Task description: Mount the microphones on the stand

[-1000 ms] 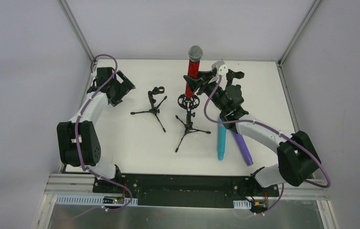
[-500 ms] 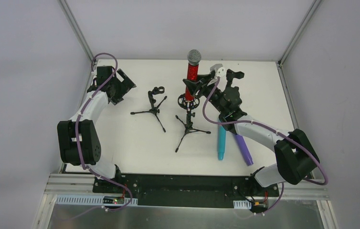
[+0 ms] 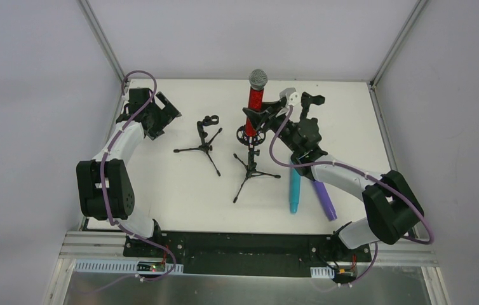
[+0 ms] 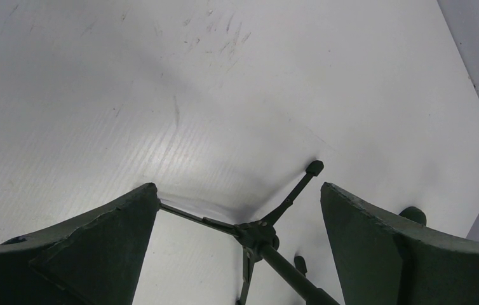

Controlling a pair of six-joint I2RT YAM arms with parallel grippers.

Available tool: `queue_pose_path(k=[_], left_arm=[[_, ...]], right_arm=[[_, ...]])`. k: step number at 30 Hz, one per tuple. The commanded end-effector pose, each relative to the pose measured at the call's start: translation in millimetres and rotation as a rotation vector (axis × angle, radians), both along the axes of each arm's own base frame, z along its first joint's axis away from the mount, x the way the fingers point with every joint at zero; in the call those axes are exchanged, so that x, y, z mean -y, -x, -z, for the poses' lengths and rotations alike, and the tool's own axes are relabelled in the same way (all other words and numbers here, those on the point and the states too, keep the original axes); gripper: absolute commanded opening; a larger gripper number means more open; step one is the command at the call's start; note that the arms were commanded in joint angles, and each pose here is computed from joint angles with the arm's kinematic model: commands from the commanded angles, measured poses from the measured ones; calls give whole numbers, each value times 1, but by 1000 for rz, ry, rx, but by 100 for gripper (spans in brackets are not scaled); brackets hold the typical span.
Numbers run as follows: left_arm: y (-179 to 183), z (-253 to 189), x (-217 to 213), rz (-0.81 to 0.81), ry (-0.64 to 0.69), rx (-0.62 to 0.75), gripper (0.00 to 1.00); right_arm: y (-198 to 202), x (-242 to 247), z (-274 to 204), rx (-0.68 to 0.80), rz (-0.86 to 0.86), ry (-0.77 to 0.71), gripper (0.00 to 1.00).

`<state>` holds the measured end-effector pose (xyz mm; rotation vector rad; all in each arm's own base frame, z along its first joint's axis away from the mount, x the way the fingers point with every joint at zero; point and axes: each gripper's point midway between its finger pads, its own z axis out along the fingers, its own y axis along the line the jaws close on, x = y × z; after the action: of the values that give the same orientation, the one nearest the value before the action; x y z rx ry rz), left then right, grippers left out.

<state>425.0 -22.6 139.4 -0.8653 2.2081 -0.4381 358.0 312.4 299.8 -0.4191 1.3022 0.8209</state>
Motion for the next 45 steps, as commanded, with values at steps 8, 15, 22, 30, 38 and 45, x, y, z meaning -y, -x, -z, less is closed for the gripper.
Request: queue_pose_path(k=[8, 15, 22, 30, 38, 45], left_arm=[[-11, -18, -4, 9, -5, 56, 99], [-11, -19, -4, 11, -3, 59, 99], [-12, -19, -3, 13, 2, 59, 99], [-11, -18, -2, 16, 5, 55, 99], [-12, -16, 0, 17, 16, 50, 100], [-12, -17, 0, 17, 16, 53, 100]], right_arm=[[5, 3, -4, 49, -9, -38, 0], [5, 0, 7, 42, -19, -12, 0], [5, 0, 24, 45, -19, 41, 0], [5, -2, 35, 44, -27, 76, 0], [8, -5, 44, 48, -50, 121, 0], [11, -8, 52, 48, -57, 175, 0]])
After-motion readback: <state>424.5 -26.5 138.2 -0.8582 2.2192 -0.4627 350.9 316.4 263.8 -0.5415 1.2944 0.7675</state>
